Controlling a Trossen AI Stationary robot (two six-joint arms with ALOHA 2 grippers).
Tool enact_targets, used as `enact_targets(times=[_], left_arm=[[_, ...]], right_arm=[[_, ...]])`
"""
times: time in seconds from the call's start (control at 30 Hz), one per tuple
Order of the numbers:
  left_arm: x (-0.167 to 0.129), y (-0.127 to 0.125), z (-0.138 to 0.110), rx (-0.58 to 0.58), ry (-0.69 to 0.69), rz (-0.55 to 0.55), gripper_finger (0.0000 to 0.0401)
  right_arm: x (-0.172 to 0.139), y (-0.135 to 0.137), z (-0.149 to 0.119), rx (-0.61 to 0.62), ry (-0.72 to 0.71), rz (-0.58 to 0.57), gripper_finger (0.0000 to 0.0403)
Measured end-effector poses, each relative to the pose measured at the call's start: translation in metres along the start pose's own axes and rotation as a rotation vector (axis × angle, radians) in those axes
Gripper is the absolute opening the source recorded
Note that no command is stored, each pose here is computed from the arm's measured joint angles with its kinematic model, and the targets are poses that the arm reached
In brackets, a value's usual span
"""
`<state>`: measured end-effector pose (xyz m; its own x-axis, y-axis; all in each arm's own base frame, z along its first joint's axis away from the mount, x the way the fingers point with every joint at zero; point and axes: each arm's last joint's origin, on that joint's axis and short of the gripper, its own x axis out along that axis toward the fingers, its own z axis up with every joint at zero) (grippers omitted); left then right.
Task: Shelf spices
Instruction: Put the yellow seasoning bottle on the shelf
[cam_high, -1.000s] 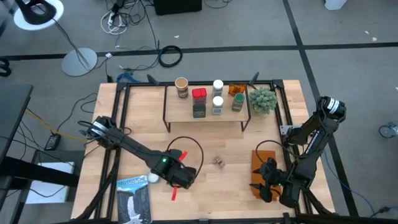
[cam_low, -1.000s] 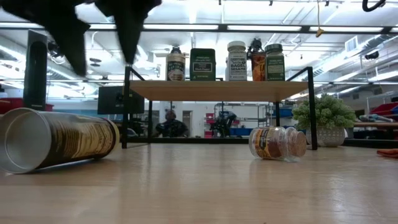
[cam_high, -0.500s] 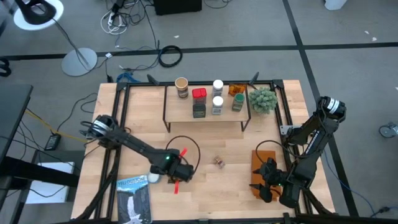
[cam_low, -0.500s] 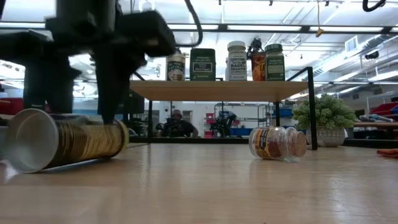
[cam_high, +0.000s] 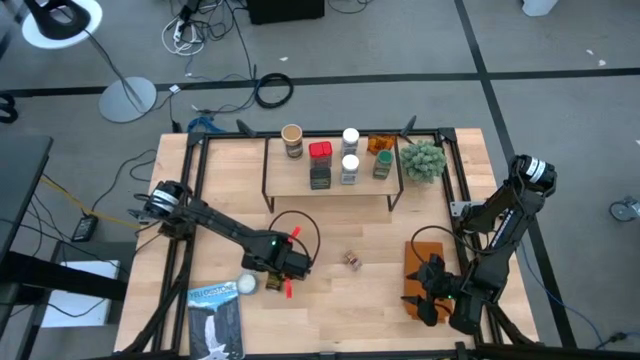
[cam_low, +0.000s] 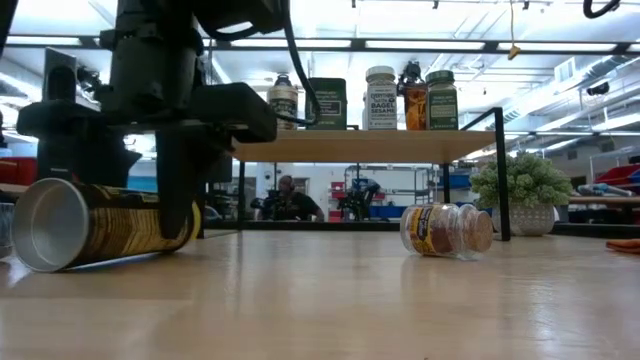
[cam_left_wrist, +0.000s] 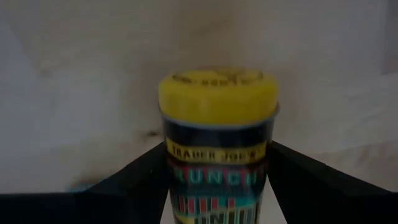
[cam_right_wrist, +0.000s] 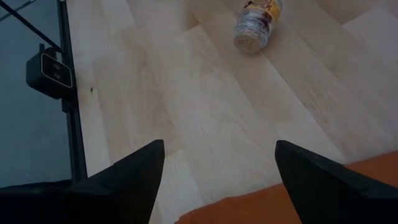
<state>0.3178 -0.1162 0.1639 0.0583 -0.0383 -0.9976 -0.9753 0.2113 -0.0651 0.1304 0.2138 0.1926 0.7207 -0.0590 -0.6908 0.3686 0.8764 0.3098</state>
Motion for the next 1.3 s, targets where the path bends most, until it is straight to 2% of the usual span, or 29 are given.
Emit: enact_targets(times=[0.17,0.3,0.37,0.5,0.57,0.7,0.9,1.0,1.1,1.3], left_arm=[[0.000,-0.001,0.004,0.035,-0.086,-0.016,0.0243],[-0.009,-0.005,0.003,0.049,-0.204,-0.052,0.0204],[-0.014,-0.009,0.002,0.050,-0.219,-0.075,0.0189],[-0.019,-0.011,0.000,0.063,-0.217,-0.084,0.0189],[-0.025,-0.013,-0.003,0.072,-0.276,-0.094,0.0189],[-0.048,-0.017,-0.008,0.087,-0.513,-0.119,0.0189],[-0.089,-0.021,-0.026,0.129,-1.008,-0.234,0.0189],[-0.101,-0.020,-0.029,0.135,-1.235,-0.274,0.0189],[-0.103,-0.017,-0.017,0.152,-1.344,-0.214,0.0189],[-0.108,-0.011,0.023,0.171,-1.478,-0.029,0.0189]], right_arm=[[0.000,0.000,0.000,-0.004,0.000,0.000,0.0305],[0.000,0.000,0.000,-0.004,0.000,0.001,0.0305],[0.000,0.000,0.000,-0.003,-0.001,0.001,0.0305],[0.000,0.000,0.000,-0.001,-0.001,0.004,0.0305],[0.000,0.001,0.000,0.001,-0.002,0.006,0.0305],[0.000,0.002,0.000,0.011,-0.003,0.017,0.0305],[0.000,0.003,0.000,0.010,-0.007,0.023,0.0305],[0.000,0.003,0.001,-0.008,-0.015,0.021,0.0305],[0.000,0.003,0.001,-0.023,-0.039,0.018,0.0305],[0.000,0.002,0.002,-0.047,-0.065,0.013,0.0305]])
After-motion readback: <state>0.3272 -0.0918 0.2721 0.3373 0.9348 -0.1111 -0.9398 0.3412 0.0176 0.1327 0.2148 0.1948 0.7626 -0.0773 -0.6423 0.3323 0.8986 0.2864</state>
